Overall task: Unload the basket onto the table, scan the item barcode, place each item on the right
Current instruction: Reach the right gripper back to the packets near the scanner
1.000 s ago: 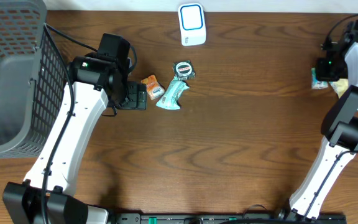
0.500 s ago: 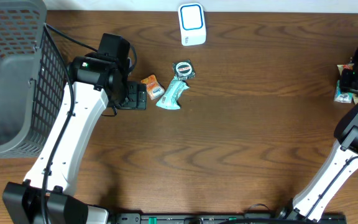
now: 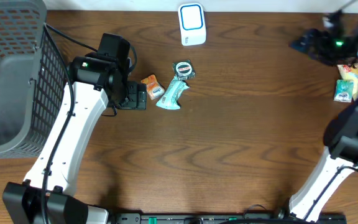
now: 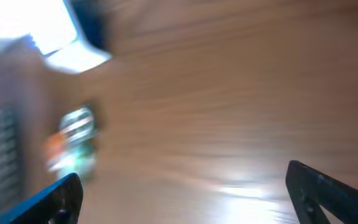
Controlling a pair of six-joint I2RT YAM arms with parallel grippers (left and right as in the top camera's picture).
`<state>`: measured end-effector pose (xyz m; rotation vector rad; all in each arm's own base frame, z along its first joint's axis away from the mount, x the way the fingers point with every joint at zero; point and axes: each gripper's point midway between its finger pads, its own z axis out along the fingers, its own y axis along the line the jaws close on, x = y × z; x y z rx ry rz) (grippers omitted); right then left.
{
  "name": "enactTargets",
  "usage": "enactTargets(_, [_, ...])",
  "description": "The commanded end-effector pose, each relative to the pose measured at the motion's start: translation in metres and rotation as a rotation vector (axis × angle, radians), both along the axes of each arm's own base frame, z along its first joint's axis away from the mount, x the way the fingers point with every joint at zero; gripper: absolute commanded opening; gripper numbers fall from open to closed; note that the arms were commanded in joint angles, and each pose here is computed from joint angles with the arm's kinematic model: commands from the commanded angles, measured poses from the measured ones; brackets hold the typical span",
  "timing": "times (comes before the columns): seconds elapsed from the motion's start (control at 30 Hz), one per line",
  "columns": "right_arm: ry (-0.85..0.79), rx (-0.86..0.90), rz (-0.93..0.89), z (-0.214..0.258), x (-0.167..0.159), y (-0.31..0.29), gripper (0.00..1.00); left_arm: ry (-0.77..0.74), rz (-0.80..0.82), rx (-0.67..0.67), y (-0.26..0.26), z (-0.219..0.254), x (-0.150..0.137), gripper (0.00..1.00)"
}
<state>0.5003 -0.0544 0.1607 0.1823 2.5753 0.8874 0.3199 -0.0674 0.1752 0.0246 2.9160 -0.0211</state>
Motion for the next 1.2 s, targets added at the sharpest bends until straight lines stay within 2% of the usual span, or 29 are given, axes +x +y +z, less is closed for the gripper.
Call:
enactTargets(0.0, [-0.068,0.25,0.196,0.037,-0.002,0.095,0.99,0.008,0.006,0.006,0.001,-0.002,-0.001,0.98])
enactTargets(0.07, [-0.054,0.217,0.304,0.03,-0.007,0.15,0.99,0.008,0.006,0.006,0.001,-0.002,-0.001,0.98])
enactTargets(0.17, [0.0,0.11,0.371,0.011,-0.015,0.2,0.99,0.008,0.006,0.006,0.001,-0.002,-0.001,0.98])
enactTargets(0.27, [0.161,-0.099,0.218,-0.026,-0.017,0.231,0.99,0.008,0.006,0.006,0.001,-0.002,-0.001,0.98])
enactTargets(0.33, [0.208,-0.182,0.144,-0.042,-0.021,0.255,0.99,0.008,0.006,0.006,0.001,-0.002,-0.001,0.98])
enactTargets(0.4, [0.175,-0.19,0.204,-0.043,-0.03,0.295,0.99,0.008,0.006,0.006,0.001,-0.002,-0.001,0.98])
enactTargets(0.47, [0.128,-0.234,0.222,-0.044,-0.033,0.32,0.88,0.008,0.006,0.006,0.001,-0.002,-0.001,0.98])
enactTargets(0.63, [0.237,-0.247,0.158,-0.068,-0.058,0.348,0.7,0.008,0.006,0.006,0.001,-0.002,-0.001,0.98])
enactTargets(0.87, [0.381,-0.256,0.147,-0.125,-0.084,0.348,0.64,0.008,0.006,0.006,0.001,-0.002,-0.001,0.98])
enactTargets(1.03, [0.39,-0.155,0.185,-0.144,-0.089,0.359,0.63,0.008,0.006,0.006,0.001,-0.002,-0.001,0.98])
enactTargets(1.17, [0.382,-0.145,0.178,-0.158,-0.091,0.359,0.63,0.008,0.006,0.006,0.001,-0.002,-0.001,0.98])
